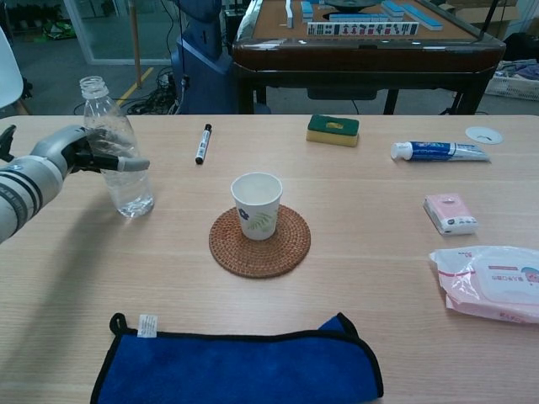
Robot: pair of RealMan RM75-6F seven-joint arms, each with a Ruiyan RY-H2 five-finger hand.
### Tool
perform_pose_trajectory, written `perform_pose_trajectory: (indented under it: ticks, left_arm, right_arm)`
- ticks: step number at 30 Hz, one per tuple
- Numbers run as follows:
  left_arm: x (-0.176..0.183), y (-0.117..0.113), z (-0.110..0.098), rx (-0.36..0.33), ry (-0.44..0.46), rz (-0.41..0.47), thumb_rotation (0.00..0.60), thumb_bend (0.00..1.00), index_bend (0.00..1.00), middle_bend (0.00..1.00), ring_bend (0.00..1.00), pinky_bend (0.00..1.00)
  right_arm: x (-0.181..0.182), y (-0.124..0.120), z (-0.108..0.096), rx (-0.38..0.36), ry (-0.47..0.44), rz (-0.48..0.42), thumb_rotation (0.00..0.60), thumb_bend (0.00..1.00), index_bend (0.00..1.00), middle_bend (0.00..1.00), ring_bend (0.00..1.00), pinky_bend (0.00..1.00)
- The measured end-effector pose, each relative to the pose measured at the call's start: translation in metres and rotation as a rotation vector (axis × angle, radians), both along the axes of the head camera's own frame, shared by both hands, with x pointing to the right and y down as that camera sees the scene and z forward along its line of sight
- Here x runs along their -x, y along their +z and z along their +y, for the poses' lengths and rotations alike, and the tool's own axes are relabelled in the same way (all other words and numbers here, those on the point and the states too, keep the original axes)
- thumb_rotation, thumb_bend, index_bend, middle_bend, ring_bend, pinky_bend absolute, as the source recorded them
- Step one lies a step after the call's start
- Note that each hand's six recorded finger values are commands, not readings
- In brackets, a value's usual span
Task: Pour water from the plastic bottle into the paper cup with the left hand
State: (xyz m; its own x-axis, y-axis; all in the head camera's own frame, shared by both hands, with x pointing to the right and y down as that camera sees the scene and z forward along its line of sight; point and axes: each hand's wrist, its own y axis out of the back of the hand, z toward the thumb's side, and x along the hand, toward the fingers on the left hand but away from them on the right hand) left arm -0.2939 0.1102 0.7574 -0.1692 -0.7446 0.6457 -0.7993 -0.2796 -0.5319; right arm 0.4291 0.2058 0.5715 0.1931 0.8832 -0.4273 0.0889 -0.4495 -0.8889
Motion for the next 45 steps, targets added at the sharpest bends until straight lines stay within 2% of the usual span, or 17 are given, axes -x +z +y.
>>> perform_pose_trajectory:
  ticks: [4,11,20,26,30,37,40,45]
  left_arm:
    - [-0.001,0.0,0.0,0.003,0.003,-0.005,0.6,0.02,0.5,0.55,0.3,0.17]
    - [-0.005,-0.004,-0.002,-0.016,0.015,-0.017,0.6,0.02,0.6,0.64,0.36,0.23]
    - [-0.014,-0.019,-0.004,-0.061,0.058,-0.012,0.6,0.02,0.63,0.67,0.41,0.28]
    - [-0.024,-0.037,-0.002,-0.057,0.17,-0.043,0.6,0.02,0.64,0.69,0.42,0.31]
    - [-0.03,-0.048,0.0,-0.057,0.266,-0.106,0.6,0.03,0.66,0.71,0.44,0.34]
    - [-0.041,-0.063,0.007,-0.07,0.483,-0.308,0.6,0.08,0.69,0.75,0.44,0.36]
    - [-0.047,-0.07,0.01,-0.08,0.553,-0.388,0.6,0.09,0.69,0.75,0.44,0.36]
    - [-0.056,-0.073,0.013,-0.061,0.62,-0.466,0.6,0.09,0.69,0.75,0.44,0.36]
  right_arm:
    - [0.0,0.0,0.0,0.001,0.0,-0.001,0.6,0.04,0.37,0.41,0.33,0.37]
    - [0.0,-0.001,0.0,-0.002,0.001,-0.002,0.6,0.04,0.37,0.41,0.33,0.37]
    - [0.0,-0.002,0.0,-0.004,-0.001,-0.004,0.6,0.04,0.37,0.41,0.33,0.37]
    - [0.002,-0.001,0.001,-0.005,-0.007,-0.004,0.6,0.04,0.37,0.41,0.33,0.37]
    - [0.002,-0.001,0.002,-0.005,-0.007,-0.003,0.6,0.04,0.37,0.41,0.33,0.37]
    - [0.002,-0.003,0.002,-0.01,-0.007,-0.005,0.6,0.04,0.37,0.41,0.33,0.37]
    - [0.002,-0.005,0.002,-0.012,-0.007,-0.007,0.6,0.04,0.37,0.41,0.33,0.37]
    - [0.001,-0.007,0.002,-0.018,-0.006,-0.011,0.6,0.04,0.37,0.41,0.33,0.37]
